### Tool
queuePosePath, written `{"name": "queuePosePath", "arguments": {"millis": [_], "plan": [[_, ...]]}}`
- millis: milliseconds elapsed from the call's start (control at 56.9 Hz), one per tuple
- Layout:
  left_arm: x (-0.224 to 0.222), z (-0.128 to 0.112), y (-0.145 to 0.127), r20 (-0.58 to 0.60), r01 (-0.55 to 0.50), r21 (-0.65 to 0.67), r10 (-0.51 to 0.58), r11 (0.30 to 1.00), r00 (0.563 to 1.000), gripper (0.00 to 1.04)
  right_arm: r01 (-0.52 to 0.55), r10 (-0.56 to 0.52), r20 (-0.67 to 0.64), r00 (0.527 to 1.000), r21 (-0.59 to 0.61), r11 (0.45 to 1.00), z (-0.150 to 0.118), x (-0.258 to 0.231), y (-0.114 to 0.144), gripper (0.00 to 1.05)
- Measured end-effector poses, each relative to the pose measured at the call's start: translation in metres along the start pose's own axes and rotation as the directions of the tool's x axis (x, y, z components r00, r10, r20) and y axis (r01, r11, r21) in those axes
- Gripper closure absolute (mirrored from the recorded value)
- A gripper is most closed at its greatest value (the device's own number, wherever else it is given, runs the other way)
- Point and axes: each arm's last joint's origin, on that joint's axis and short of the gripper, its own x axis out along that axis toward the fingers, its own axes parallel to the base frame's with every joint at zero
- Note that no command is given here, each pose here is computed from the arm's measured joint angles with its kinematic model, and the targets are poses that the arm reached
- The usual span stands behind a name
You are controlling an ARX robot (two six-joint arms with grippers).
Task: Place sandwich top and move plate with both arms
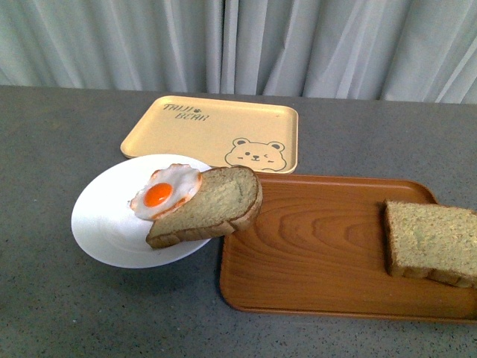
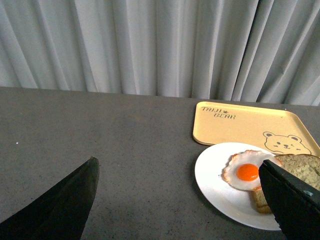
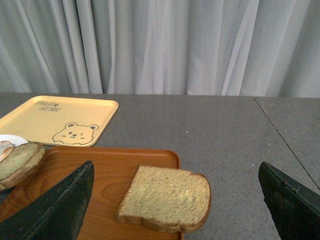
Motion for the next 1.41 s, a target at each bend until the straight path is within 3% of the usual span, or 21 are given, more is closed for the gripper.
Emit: {"name": "queuePosePath", "arguments": {"millis": [193, 281, 457, 632, 790, 1247, 1405], "plan": [[0.0, 0.0, 0.0, 0.0, 0.0, 0.0, 0.0, 1.0, 1.0, 0.09, 0.005, -0.005, -0.009, 1.0, 0.003, 1.0, 0.0, 0.0, 0.0, 0.09], [0.0, 0.0, 0.0, 0.0, 0.0, 0.0, 0.0, 1.0, 1.0, 0.09, 0.047, -0.032, -0.271, 0.962, 0.052, 0.998, 0.0, 0.009, -0.006, 0.09], [0.0, 0.0, 0.0, 0.0, 0.0, 0.0, 0.0, 1.0, 1.0, 0.09, 0.105, -0.05, -0.388, 0.92, 0.121, 0.987, 0.008, 0.069, -0.04, 0.09], [0.0, 0.0, 0.0, 0.0, 0.0, 0.0, 0.0, 1.0, 1.0, 0.09, 0.142, -0.003, -0.511, 0.86, 0.233, 0.962, -0.022, 0.123, -0.071, 0.09], [0.0, 0.0, 0.0, 0.0, 0.0, 0.0, 0.0, 1.0, 1.0, 0.09, 0.189, 0.026, -0.6, 0.799, 0.293, 0.937, -0.054, 0.148, -0.082, 0.09], [0.0, 0.0, 0.0, 0.0, 0.0, 0.0, 0.0, 1.0, 1.0, 0.09, 0.195, 0.131, -0.663, 0.737, 0.395, 0.898, -0.099, 0.192, -0.068, 0.09], [0.0, 0.0, 0.0, 0.0, 0.0, 0.0, 0.0, 1.0, 1.0, 0.09, 0.212, 0.137, -0.676, 0.724, 0.406, 0.889, -0.106, 0.196, -0.064, 0.32]]}}
